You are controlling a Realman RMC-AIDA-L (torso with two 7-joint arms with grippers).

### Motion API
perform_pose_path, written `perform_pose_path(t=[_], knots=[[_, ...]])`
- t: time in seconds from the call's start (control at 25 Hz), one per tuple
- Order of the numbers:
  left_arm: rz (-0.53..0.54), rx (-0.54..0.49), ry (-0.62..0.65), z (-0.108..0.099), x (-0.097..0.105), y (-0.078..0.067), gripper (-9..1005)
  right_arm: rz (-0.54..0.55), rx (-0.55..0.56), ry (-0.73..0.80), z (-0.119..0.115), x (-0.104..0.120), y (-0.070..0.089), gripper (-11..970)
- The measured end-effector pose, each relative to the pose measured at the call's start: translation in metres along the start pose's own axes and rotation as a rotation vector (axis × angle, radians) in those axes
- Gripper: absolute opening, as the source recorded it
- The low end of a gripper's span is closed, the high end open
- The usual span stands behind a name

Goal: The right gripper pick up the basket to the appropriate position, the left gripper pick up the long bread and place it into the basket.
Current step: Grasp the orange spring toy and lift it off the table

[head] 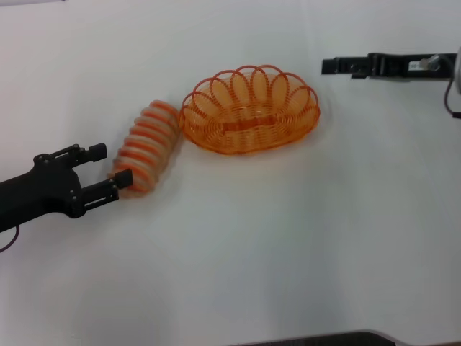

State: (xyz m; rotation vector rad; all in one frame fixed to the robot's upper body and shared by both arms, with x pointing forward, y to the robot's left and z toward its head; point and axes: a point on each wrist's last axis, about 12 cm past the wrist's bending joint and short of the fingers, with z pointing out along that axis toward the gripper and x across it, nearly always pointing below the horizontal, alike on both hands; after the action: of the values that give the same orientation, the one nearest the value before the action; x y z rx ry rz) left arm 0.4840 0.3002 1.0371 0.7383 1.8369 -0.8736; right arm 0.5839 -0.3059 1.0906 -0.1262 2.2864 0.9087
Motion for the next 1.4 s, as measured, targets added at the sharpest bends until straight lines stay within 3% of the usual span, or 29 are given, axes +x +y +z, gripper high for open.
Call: perform_pose_path(t=[0.24, 0.64, 0.88, 1.16, 1.4], knots=[[-0.021, -0.028, -0.037, 0.004, -0.001, 0.001, 722, -0.111, 0.007, -0.081, -0.016, -0.005, -0.005, 942], [-0.138, -0.061, -0.095, 0.005, -0.002, 0.002, 721, -0.565, -0.018, -0.219, -0.027, -0.008, 0.002, 942], [-0.222, -0.064, -0.072, 0.012, -0.006, 0.006, 721, -0.791, -0.113, -0.258, -0.033, 0.009, 0.011, 942], [-0.219, -0.046, -0.069, 0.015, -0.010, 0.007, 722, -0.855, -0.177, -0.231, -0.044, 0.034, 0.010, 942], [-0.206, -0.038, -0.062, 0.016, -0.011, 0.007, 722, -0.791, -0.206, -0.204, -0.053, 0.067, 0.003, 942]])
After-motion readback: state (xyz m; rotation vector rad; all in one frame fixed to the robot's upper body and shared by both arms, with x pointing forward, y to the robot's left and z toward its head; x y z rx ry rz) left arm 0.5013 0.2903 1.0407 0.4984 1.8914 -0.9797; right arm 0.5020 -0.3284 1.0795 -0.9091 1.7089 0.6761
